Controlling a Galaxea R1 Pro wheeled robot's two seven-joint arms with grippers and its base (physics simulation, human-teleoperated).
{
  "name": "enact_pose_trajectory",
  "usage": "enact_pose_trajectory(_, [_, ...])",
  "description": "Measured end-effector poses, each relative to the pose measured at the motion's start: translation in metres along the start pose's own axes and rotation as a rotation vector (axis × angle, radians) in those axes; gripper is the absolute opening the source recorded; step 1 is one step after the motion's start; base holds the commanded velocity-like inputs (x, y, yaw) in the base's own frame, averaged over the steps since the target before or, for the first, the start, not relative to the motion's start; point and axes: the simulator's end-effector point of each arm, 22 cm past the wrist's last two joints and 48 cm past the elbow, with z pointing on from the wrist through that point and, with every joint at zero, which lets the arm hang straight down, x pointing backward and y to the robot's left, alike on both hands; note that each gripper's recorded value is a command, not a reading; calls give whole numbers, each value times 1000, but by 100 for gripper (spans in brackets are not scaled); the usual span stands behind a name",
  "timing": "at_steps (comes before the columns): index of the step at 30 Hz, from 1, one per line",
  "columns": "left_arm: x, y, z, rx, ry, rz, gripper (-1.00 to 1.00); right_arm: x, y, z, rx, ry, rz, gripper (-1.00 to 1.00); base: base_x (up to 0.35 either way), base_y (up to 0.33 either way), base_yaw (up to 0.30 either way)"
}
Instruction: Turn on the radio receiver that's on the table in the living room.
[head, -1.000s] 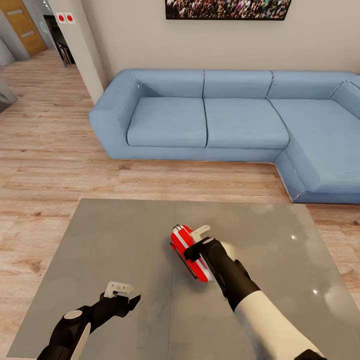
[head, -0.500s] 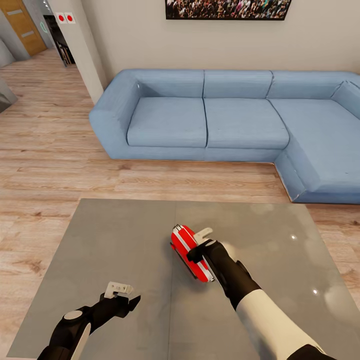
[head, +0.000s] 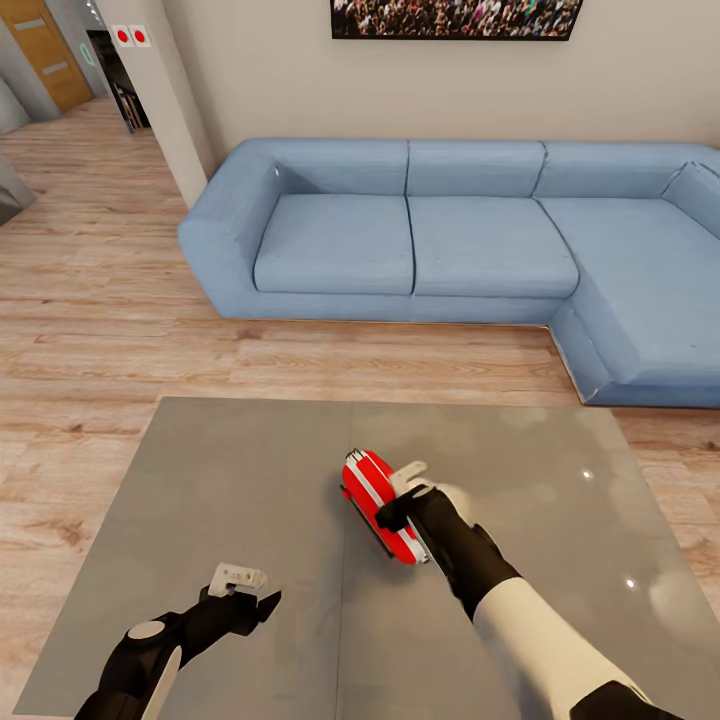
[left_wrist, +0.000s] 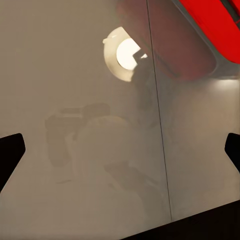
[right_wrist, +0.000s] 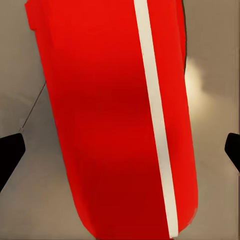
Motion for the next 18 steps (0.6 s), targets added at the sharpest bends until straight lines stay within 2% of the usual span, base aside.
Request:
enact_pose_trajectory(7, [0, 0, 0, 0, 0, 0, 100, 1, -8, 6, 7, 11, -5, 100, 0, 0, 0])
enact_pose_trajectory(18, [0, 0, 0, 0, 0, 0, 100, 3, -8, 8, 6, 17, -5, 100, 0, 0, 0])
